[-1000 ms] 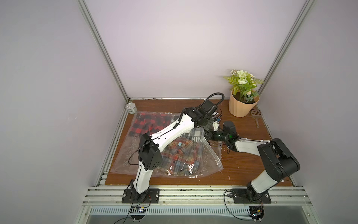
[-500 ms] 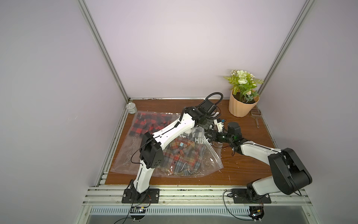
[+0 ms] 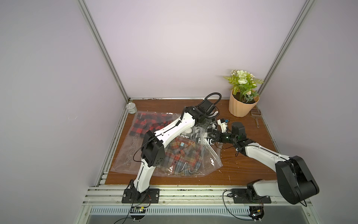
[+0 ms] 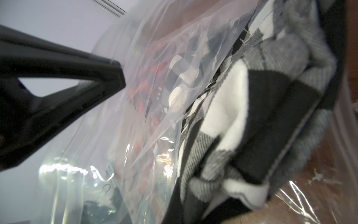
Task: Take the shirt out of the vacuum bag
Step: Take out the shirt from the vacuum bag.
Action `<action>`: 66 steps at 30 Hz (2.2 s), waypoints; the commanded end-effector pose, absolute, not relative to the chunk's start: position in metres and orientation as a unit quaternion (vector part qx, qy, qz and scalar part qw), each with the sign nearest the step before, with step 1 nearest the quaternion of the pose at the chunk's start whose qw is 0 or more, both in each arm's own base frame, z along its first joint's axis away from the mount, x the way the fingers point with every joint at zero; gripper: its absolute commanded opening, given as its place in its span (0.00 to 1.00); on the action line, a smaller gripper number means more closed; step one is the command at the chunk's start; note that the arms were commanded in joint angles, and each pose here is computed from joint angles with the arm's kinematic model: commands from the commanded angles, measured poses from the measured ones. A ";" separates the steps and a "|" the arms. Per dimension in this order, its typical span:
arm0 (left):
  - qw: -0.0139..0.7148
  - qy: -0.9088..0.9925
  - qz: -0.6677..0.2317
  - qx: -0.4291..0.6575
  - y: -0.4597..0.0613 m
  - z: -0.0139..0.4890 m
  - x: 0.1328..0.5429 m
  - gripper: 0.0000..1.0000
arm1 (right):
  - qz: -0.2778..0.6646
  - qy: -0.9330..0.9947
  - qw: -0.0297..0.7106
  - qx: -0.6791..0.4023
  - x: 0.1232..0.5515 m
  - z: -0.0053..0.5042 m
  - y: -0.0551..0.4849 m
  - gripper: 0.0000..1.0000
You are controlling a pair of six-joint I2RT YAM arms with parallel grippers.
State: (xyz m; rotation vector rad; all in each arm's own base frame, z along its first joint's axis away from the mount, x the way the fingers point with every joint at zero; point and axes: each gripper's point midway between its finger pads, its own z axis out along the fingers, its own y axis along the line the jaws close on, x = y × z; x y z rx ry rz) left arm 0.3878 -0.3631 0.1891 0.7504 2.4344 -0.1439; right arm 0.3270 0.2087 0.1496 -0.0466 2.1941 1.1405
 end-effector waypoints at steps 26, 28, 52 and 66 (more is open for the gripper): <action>0.288 0.916 -0.034 0.277 -0.351 0.177 0.410 0.00 | 0.333 0.854 0.395 0.068 0.329 0.177 0.121 0.00; 0.287 0.916 -0.032 0.279 -0.351 0.176 0.410 0.00 | 0.330 0.855 0.394 0.072 0.330 0.175 0.118 0.00; 0.287 0.915 -0.032 0.283 -0.349 0.176 0.412 0.00 | 0.254 0.866 0.409 0.134 0.333 0.156 0.060 0.00; 0.287 0.915 -0.022 0.282 -0.344 0.176 0.412 0.00 | 0.236 0.866 0.407 0.166 0.340 0.140 0.035 0.00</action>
